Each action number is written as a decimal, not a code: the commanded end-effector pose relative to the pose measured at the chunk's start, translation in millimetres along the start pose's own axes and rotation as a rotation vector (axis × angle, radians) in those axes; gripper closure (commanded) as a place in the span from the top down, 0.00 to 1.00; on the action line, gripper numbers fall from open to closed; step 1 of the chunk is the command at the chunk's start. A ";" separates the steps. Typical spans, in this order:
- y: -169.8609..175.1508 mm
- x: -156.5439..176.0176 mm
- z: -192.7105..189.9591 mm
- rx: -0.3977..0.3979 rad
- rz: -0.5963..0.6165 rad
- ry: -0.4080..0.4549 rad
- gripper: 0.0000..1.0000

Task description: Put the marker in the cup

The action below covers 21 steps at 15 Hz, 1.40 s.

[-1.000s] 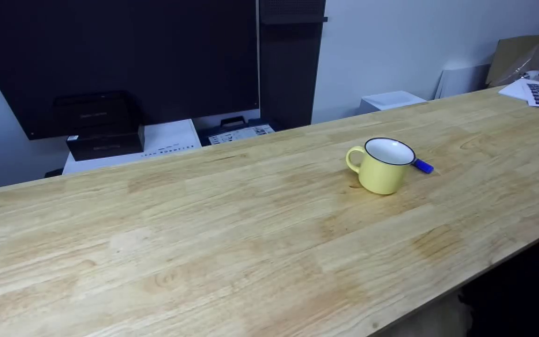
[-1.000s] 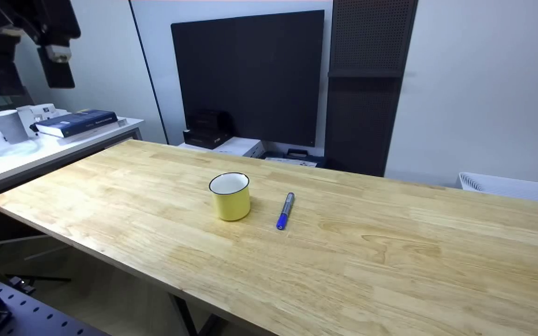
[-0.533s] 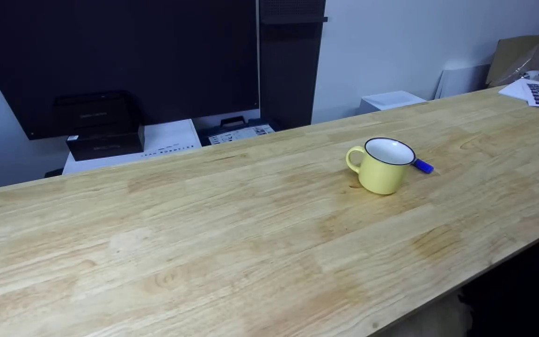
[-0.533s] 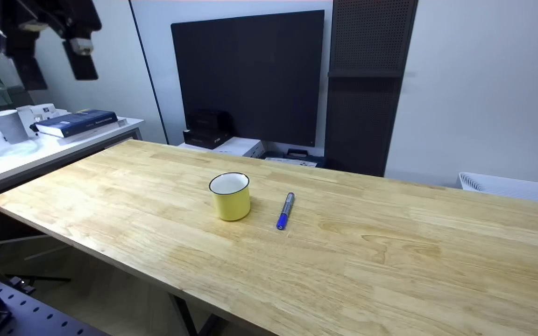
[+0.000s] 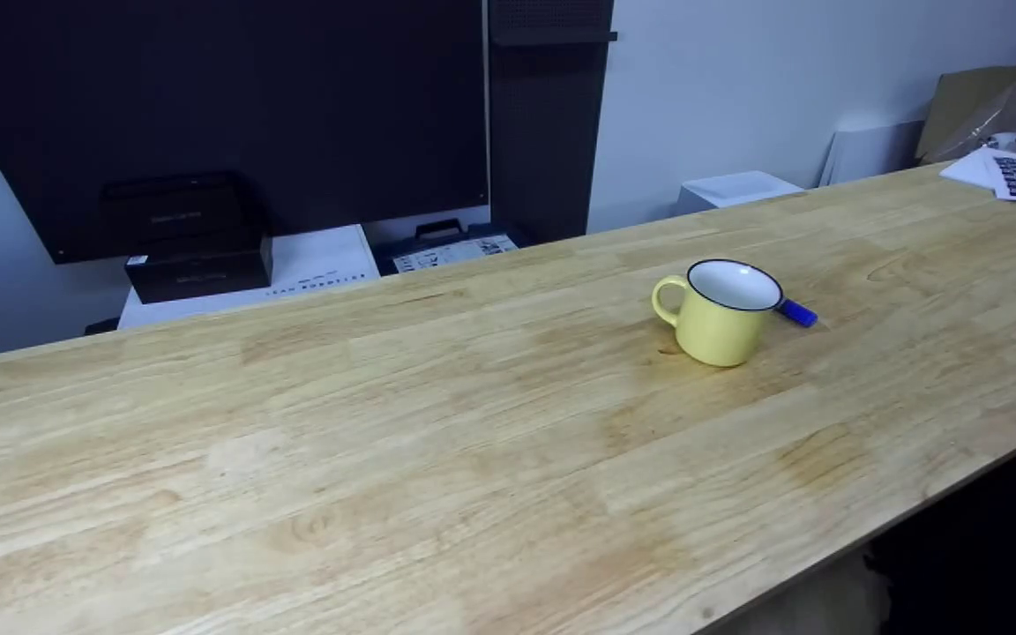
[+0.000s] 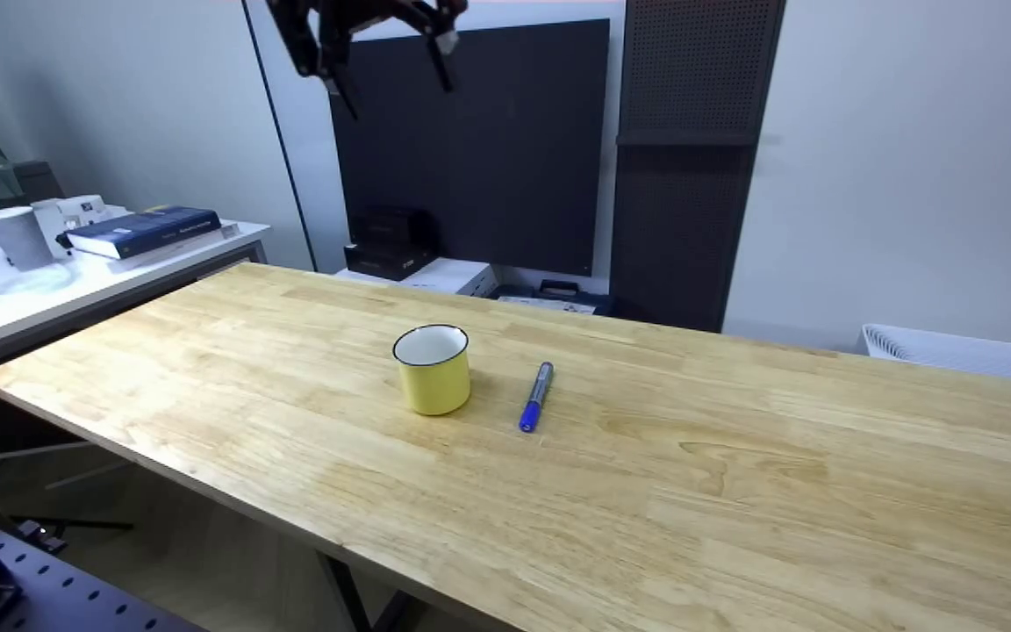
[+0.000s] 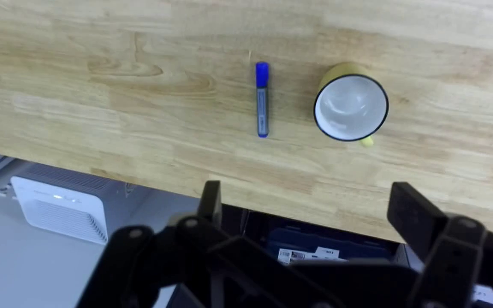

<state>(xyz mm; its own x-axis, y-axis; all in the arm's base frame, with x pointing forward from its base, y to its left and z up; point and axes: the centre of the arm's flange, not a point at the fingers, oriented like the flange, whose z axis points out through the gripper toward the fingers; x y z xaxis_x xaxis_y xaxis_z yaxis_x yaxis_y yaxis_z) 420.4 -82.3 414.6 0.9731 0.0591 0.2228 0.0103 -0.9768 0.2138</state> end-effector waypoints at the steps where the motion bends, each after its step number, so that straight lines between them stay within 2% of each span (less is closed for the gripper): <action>1: 40.4 70.0 46.6 0.126 -0.027 -0.008 1.00; 4: 63.8 99.9 93.8 0.196 -0.036 -0.052 1.00; 7: 86.3 128.9 140.0 0.238 0.032 -0.082 1.00; 8: 62.1 85.1 113.4 0.212 0.002 -0.051 1.00; 11: 74.9 103.8 146.4 0.222 0.025 -0.079 1.00; 15: 65.4 104.0 152.6 0.202 0.036 -0.109 1.00; 19: 66.6 103.7 199.7 0.212 0.004 -0.163 1.00; 21: 68.7 103.7 226.8 0.219 0.025 -0.204 1.00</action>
<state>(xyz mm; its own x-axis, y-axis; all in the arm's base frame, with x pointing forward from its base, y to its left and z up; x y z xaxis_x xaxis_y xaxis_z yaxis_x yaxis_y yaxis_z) 555.9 -176.1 268.0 0.9974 0.0351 0.0634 0.0354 -0.9994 -0.0044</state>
